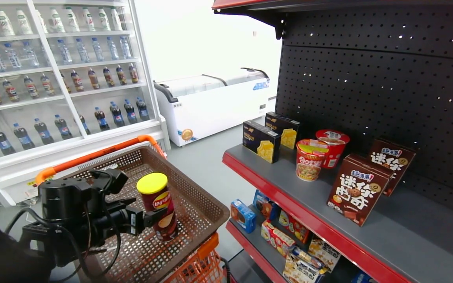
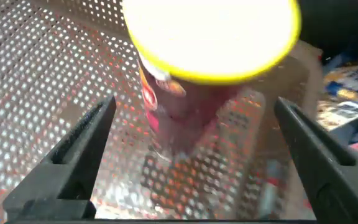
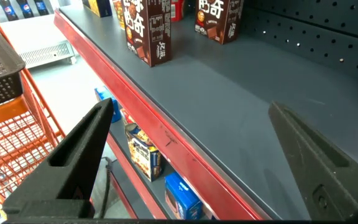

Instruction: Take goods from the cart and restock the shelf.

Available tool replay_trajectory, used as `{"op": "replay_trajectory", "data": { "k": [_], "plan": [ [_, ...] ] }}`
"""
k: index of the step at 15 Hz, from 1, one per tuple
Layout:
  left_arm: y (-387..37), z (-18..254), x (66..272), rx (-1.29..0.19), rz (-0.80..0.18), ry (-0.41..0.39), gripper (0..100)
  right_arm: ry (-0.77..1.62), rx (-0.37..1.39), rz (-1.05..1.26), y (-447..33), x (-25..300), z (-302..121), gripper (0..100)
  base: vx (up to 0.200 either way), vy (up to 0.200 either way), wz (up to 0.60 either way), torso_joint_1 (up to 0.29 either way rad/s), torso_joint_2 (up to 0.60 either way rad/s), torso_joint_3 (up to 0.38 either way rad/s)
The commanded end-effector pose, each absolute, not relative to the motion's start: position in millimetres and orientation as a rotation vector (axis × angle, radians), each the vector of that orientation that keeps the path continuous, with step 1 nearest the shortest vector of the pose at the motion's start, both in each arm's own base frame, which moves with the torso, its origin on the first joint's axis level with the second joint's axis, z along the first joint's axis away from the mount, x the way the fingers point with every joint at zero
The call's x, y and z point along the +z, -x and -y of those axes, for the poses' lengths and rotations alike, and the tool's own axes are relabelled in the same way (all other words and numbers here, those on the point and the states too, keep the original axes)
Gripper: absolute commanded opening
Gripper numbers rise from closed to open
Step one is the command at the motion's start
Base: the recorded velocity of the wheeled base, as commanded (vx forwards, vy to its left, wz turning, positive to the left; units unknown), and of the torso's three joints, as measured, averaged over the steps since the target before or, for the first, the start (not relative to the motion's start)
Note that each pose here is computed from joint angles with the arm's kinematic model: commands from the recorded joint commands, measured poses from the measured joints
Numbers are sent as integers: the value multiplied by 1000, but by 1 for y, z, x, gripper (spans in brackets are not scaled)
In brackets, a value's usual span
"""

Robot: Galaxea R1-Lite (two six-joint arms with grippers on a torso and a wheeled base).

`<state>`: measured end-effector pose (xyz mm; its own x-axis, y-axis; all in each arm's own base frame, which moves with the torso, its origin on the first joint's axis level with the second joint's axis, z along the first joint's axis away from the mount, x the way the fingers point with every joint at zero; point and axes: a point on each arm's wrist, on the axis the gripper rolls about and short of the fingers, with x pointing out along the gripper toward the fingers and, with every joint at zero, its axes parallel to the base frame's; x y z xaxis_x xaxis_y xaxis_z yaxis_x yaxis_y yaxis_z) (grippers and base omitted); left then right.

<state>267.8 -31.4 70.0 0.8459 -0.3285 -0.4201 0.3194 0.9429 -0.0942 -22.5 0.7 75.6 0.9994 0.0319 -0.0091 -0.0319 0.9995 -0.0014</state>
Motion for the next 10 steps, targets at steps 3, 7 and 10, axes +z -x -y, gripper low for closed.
{"op": "replay_trajectory", "data": {
  "k": [3, 7, 10],
  "plan": [
    [-292, 36, 30, -359, -480, -19, 100, 1, 32, -9, 22, 76, -1, 100, 0, 0, 0, 0, 0, 0],
    [-315, 53, 28, -407, -366, -39, 100, 3, 32, -11, 22, 76, -1, 100, 0, 0, 0, 0, 0, 0],
    [-319, 63, 26, -435, -348, -50, 100, 1, 32, -11, 22, 76, -1, 100, 0, 0, 0, 0, 0, 0]
  ]
}}
